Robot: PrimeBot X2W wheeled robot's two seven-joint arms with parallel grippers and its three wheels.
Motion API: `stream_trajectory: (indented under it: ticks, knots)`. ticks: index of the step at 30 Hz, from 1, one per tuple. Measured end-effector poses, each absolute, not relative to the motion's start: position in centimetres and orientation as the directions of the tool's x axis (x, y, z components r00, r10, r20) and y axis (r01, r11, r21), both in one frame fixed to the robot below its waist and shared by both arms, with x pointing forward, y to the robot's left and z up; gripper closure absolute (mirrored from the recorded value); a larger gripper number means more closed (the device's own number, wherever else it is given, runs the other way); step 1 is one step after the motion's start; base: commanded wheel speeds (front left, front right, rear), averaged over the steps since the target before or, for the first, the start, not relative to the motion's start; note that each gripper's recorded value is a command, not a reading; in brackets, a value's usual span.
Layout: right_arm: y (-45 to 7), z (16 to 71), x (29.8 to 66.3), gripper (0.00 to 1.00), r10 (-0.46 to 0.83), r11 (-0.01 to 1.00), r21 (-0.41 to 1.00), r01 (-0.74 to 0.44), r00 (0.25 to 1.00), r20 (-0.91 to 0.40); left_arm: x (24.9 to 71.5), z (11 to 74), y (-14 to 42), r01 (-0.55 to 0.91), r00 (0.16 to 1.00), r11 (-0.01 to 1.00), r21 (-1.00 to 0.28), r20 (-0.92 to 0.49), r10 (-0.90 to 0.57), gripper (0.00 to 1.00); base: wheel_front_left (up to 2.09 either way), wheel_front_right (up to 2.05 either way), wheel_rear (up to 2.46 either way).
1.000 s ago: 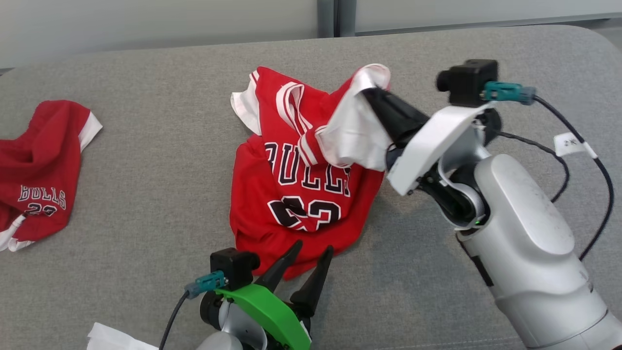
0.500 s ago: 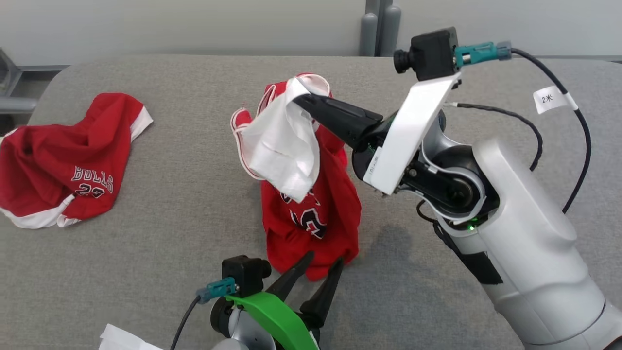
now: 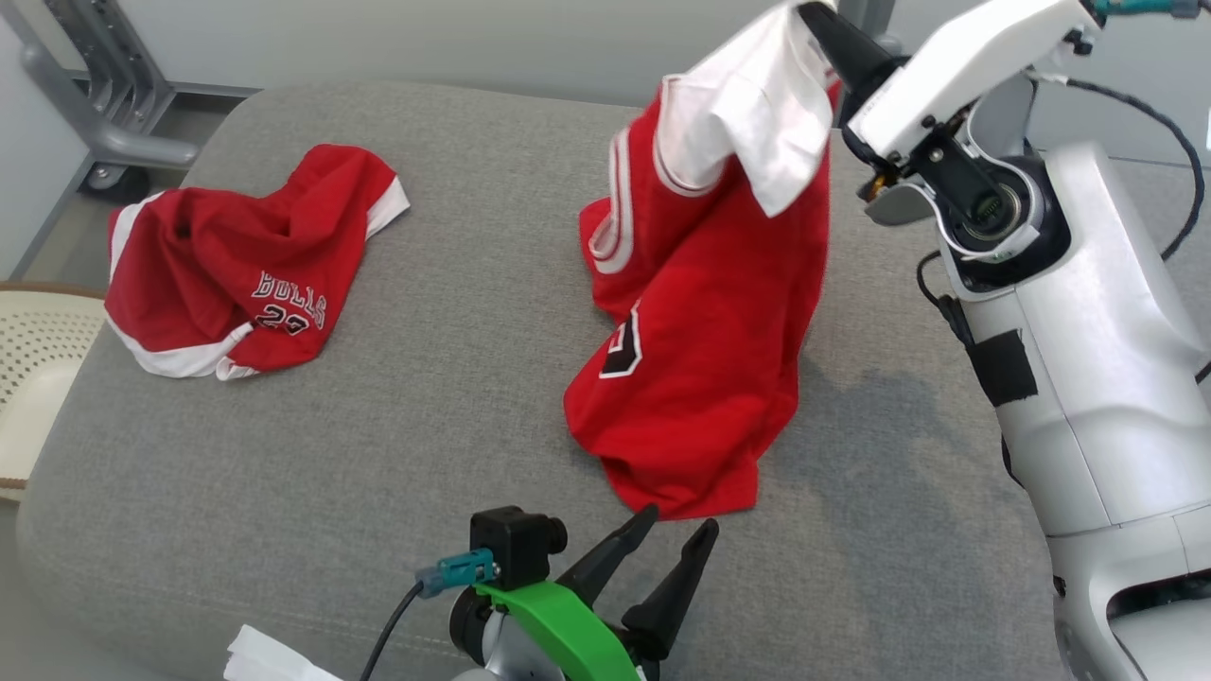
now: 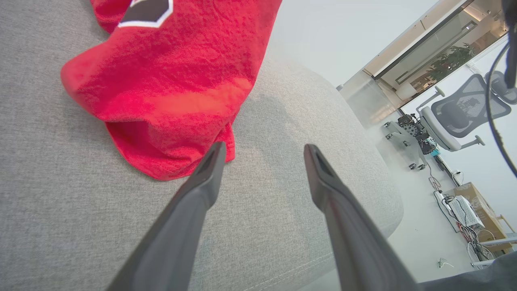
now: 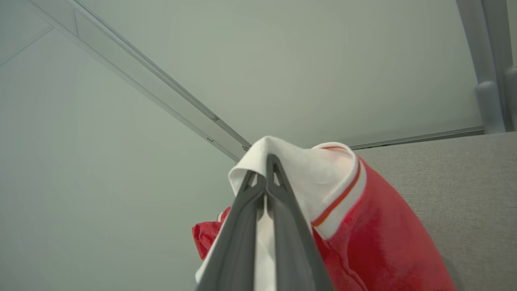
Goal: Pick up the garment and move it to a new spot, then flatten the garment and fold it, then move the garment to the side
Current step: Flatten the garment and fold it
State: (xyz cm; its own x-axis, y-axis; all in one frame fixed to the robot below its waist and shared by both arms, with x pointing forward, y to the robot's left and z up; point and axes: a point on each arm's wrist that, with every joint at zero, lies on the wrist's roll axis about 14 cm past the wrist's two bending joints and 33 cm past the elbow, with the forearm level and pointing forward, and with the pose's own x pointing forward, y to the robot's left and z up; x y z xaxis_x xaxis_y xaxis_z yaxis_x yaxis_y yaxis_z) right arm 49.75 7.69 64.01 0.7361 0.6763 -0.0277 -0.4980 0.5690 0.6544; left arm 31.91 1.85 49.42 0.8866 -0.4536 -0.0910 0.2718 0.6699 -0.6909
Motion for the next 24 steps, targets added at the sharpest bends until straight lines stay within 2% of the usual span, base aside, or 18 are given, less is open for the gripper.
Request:
stream_trajectory:
  ticks: [4, 7, 12, 24]
  knots:
    - [6.7, 58.3, 51.1, 1.00, 0.620, 0.650, 0.663, -0.371, 0.764, -0.180, 32.0, 50.2, 2.4, 0.266, 0.900, 0.656, -0.706, -0.063, -0.432, 0.00, 0.00, 0.00, 0.00]
    - [7.4, 56.4, 51.0, 1.00, 0.621, 0.673, 0.648, -0.357, 0.748, -0.233, 32.2, 50.7, 2.3, 0.280, 0.898, 0.647, -0.709, -0.044, -0.437, 0.00, 0.00, 0.00, 0.00]
    - [8.6, 55.4, 50.8, 1.00, 0.642, 0.678, 0.632, -0.375, 0.722, -0.259, 33.0, 50.6, 2.2, 0.297, 0.894, 0.663, -0.687, -0.043, -0.446, 0.00, 0.00, 0.00, 0.00]
    - [5.5, 56.2, 52.0, 1.00, 0.609, 0.652, 0.687, -0.320, 0.761, -0.224, 34.7, 47.1, -0.5, 0.357, 0.828, 0.706, -0.612, -0.142, -0.542, 0.00, 0.00, 0.00, 0.00]
